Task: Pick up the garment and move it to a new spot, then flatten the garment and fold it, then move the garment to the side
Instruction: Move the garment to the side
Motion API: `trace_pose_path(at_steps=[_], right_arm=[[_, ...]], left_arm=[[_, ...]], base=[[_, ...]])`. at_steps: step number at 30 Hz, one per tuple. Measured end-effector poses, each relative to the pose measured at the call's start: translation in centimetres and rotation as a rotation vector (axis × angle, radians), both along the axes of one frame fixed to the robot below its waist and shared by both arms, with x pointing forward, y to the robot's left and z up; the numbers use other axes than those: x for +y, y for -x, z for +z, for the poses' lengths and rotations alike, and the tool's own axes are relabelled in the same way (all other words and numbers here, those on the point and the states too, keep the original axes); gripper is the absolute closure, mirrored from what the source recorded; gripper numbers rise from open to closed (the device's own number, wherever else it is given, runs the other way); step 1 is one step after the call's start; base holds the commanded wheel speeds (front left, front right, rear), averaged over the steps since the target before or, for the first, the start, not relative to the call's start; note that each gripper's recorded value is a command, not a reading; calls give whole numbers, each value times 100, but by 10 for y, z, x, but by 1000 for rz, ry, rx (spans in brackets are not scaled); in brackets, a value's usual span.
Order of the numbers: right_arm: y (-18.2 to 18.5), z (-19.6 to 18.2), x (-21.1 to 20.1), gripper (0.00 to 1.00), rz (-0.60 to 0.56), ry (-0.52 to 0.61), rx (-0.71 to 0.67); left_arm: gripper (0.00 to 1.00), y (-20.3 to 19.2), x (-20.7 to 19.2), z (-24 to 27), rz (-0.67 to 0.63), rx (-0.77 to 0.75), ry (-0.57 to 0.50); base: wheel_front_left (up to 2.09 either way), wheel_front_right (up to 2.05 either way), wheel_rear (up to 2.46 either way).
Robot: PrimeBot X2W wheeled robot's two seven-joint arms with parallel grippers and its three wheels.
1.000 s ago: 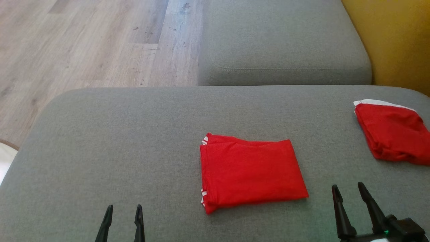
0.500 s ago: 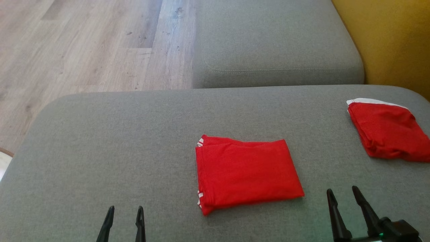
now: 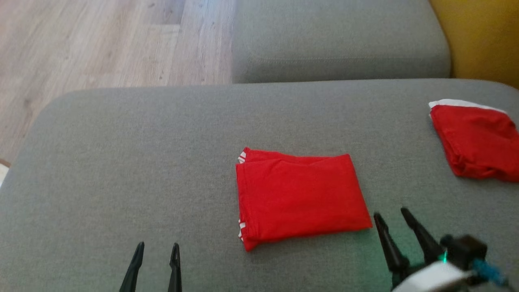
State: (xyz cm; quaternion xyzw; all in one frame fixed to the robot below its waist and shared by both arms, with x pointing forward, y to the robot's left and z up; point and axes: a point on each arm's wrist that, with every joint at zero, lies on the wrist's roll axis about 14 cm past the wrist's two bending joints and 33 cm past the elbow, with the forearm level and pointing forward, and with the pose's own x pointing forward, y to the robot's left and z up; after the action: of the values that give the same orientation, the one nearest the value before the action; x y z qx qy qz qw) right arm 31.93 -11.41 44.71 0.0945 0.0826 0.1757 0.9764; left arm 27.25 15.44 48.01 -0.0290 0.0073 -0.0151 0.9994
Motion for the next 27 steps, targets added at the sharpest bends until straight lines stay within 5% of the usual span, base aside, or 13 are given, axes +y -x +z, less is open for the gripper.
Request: trace_pose_path(at_steps=[6,21,22,23,24,25,27], right_arm=[[-32,-3,4,0,41,-18,116],[-64,-71,14,0,122,-104,664],[-63,-74,16,9,130,-114,686],[-63,-74,20,58,140,-129,701],[-63,-75,25,92,153,-145,716],[-63,-74,29,100,165,-160,726],[-61,-72,37,100,190,-186,733]], left_arm=[[0,-9,-5,-2,-10,14,18],[0,-38,-6,-13,-8,56,20],[0,-39,-6,-14,-6,59,21],[0,-39,-6,-15,-4,62,21],[0,-40,-5,-16,-3,65,20],[0,-41,-5,-16,-1,66,20],[0,-42,-6,-19,-3,75,22]], base=[[0,0,0],[0,0,0],[0,0,0],[0,0,0],[0,0,0],[0,0,0],[0,0,0]])
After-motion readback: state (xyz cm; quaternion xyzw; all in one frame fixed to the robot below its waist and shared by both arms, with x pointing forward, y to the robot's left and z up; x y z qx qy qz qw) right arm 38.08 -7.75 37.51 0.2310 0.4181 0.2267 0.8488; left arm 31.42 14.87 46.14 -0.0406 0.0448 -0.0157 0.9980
